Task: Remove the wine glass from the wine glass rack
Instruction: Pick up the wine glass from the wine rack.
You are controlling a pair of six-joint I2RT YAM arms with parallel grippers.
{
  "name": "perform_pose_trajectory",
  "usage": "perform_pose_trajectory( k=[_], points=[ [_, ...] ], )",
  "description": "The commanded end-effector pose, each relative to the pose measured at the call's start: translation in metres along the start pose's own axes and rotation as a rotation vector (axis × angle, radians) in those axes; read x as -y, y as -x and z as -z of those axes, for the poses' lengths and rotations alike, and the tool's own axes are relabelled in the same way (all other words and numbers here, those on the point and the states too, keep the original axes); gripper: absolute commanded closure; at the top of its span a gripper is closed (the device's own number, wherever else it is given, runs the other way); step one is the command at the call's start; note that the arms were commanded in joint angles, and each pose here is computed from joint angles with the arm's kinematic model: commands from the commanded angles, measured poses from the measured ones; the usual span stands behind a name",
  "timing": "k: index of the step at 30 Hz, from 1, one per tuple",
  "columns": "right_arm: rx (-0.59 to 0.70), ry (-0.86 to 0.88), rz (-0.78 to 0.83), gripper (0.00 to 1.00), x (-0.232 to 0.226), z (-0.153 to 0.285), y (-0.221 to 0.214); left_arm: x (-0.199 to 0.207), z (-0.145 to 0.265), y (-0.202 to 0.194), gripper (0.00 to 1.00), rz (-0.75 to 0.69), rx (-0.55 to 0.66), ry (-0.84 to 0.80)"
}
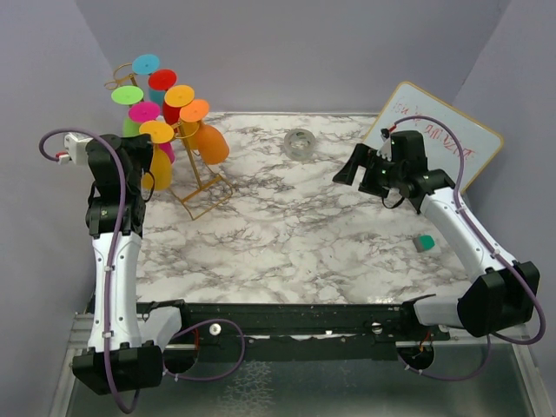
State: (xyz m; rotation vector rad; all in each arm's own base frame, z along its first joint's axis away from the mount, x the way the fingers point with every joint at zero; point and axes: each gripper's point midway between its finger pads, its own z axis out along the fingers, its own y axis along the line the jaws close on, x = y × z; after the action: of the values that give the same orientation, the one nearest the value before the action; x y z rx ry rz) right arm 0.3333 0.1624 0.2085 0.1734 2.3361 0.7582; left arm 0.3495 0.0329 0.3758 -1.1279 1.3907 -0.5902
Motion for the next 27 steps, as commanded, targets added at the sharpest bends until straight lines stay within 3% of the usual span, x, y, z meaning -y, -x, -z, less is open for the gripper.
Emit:
perform_pose_trajectory(
  k=[1,27],
  points=[
    [-0.014,0.027,0.034,0.00,-0.010,0.005,0.006,0.009,0.012,0.019,1.00,0.045,0.073,-0.039],
    [-0.019,0.021,0.048,0.00,-0.008,0.013,0.000,-0.016,0.032,0.033,1.00,0.024,0.138,0.069]
  ],
)
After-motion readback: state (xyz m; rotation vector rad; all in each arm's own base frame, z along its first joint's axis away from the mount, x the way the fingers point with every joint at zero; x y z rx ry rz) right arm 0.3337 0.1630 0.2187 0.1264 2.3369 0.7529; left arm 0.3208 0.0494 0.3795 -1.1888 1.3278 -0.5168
